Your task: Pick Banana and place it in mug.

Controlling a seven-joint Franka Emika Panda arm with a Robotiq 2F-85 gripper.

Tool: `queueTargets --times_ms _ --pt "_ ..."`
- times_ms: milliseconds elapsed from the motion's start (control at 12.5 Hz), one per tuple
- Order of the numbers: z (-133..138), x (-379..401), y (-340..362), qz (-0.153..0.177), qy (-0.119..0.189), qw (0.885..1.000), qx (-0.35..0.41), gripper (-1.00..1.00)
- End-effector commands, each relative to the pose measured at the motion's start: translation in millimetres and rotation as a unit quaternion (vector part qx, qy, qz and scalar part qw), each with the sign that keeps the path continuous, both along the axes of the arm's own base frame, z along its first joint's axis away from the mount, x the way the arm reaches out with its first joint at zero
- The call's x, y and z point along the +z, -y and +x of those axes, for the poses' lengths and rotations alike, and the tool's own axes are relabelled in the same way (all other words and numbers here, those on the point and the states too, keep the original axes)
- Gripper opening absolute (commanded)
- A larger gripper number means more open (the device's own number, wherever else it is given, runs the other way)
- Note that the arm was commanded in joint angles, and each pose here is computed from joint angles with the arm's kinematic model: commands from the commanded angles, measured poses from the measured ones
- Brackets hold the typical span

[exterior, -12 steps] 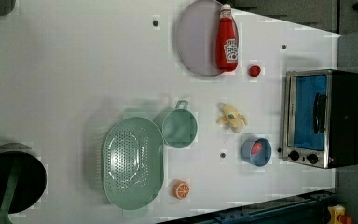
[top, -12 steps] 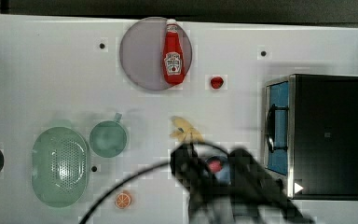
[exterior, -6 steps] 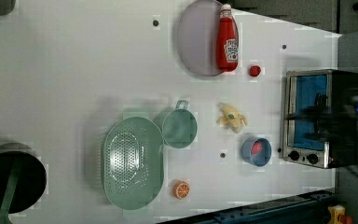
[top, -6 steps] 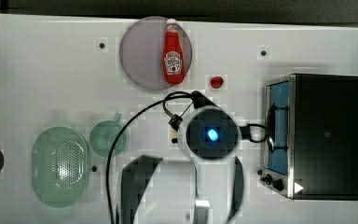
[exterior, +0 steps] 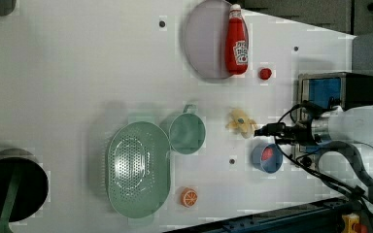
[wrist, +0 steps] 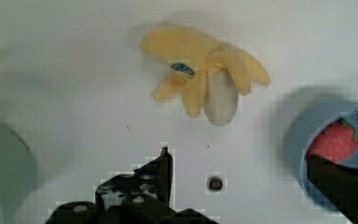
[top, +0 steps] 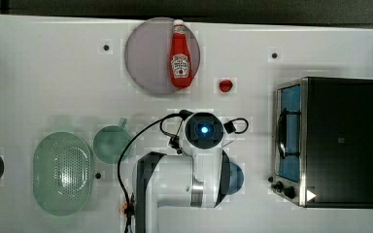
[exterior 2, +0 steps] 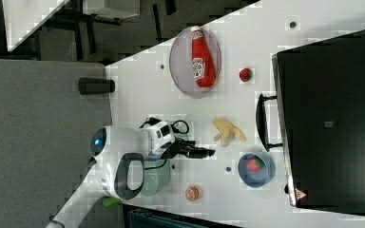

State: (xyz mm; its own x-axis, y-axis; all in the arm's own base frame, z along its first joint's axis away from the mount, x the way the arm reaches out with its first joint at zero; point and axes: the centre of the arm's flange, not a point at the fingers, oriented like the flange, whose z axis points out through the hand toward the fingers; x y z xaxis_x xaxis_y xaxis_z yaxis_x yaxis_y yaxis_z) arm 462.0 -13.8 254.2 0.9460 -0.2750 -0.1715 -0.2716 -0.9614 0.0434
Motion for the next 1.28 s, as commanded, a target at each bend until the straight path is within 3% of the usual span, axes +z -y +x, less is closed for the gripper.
queueTargets --times_ms 80,320,480,640,1040,1200,1280 --pt "17.6 -34.8 10.6 0.01 0.019 0.993 0.117 1.0" --pt "14.6 -83.3 11.2 0.007 0.015 0.993 0.12 1.0" --pt "19.0 -97.3 9.1 0.003 0.037 0.992 0.124 1.0" --pt "16.5 -108.4 7.3 0.002 0.038 0.991 0.126 0.93" --pt "21.0 -101.7 7.6 0.001 0.048 0.991 0.126 -0.43" --pt "26.8 -87.6 10.6 -0.002 0.063 0.991 0.121 -0.46" --pt "35.5 -55.2 13.6 -0.005 0.089 0.989 0.116 -0.46"
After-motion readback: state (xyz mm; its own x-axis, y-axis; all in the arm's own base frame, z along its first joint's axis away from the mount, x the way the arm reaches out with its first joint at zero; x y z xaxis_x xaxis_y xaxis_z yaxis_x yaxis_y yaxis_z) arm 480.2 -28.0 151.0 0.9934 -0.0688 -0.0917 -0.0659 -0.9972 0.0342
